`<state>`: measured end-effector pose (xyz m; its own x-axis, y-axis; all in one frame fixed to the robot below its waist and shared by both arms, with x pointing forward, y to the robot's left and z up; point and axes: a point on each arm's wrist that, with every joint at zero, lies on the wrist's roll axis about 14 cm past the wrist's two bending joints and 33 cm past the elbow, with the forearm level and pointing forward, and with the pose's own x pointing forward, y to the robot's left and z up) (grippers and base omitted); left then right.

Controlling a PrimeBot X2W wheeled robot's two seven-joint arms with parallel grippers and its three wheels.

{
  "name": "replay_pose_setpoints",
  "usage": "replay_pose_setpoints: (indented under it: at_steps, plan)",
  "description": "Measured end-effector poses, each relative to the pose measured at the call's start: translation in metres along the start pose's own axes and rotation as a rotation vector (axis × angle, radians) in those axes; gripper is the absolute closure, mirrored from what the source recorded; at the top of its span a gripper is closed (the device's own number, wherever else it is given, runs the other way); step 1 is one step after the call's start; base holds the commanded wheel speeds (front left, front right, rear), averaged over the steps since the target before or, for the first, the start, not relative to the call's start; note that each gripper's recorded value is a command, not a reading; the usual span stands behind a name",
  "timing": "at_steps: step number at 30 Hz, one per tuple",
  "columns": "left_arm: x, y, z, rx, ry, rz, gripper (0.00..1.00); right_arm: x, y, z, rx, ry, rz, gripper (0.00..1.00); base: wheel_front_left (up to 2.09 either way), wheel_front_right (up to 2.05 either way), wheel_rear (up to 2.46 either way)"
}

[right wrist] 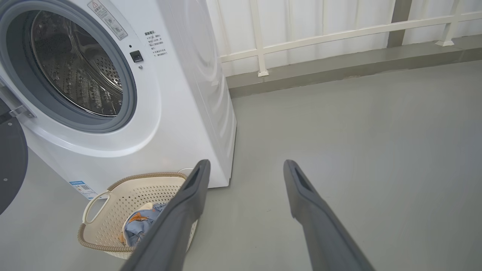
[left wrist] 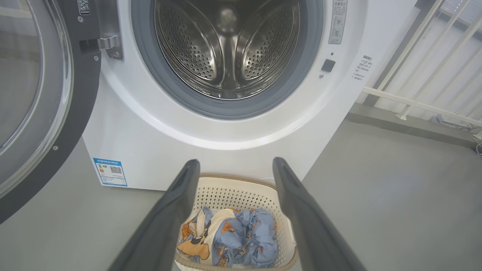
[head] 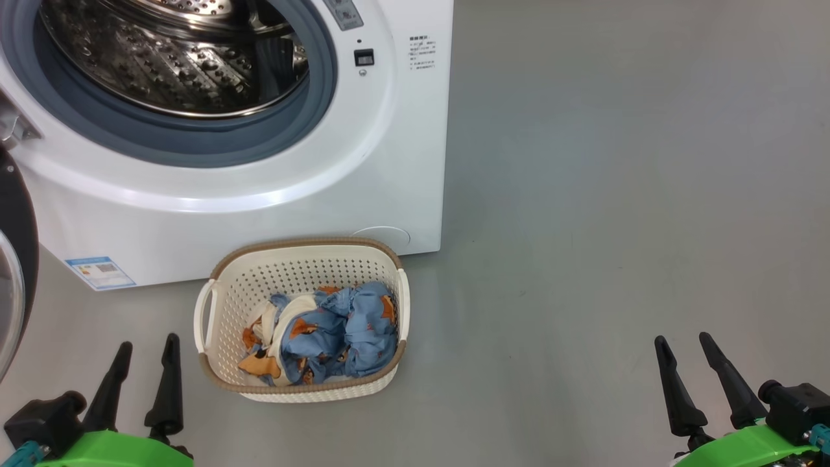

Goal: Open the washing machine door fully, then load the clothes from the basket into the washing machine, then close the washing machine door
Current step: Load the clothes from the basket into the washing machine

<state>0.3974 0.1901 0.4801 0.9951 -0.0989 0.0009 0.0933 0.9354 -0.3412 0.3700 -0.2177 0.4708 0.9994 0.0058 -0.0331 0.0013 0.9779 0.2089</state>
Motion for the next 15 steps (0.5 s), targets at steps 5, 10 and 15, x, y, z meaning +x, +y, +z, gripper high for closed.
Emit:
replay_pose_setpoints:
  at_steps: [5, 10, 15]
  plan:
    - [-0.0004, 0.0011, -0.0021, -0.014, 0.006, 0.004, 0.00, 0.0012, 0.0017, -0.0023, 0.005, 0.005, 0.001, 0.00, 0.01, -0.04, 0.03]
    - [-0.0006, 0.0008, -0.0037, -0.027, 0.010, 0.004, 0.00, 0.0020, 0.0024, -0.0035, 0.007, 0.008, 0.003, 0.00, 0.30, -0.75, 0.46]
    - [-0.0005, 0.0027, -0.0049, -0.025, 0.015, 0.007, 0.00, 0.0032, 0.0033, -0.0059, 0.009, 0.015, 0.004, 0.00, 0.84, -1.43, 0.59]
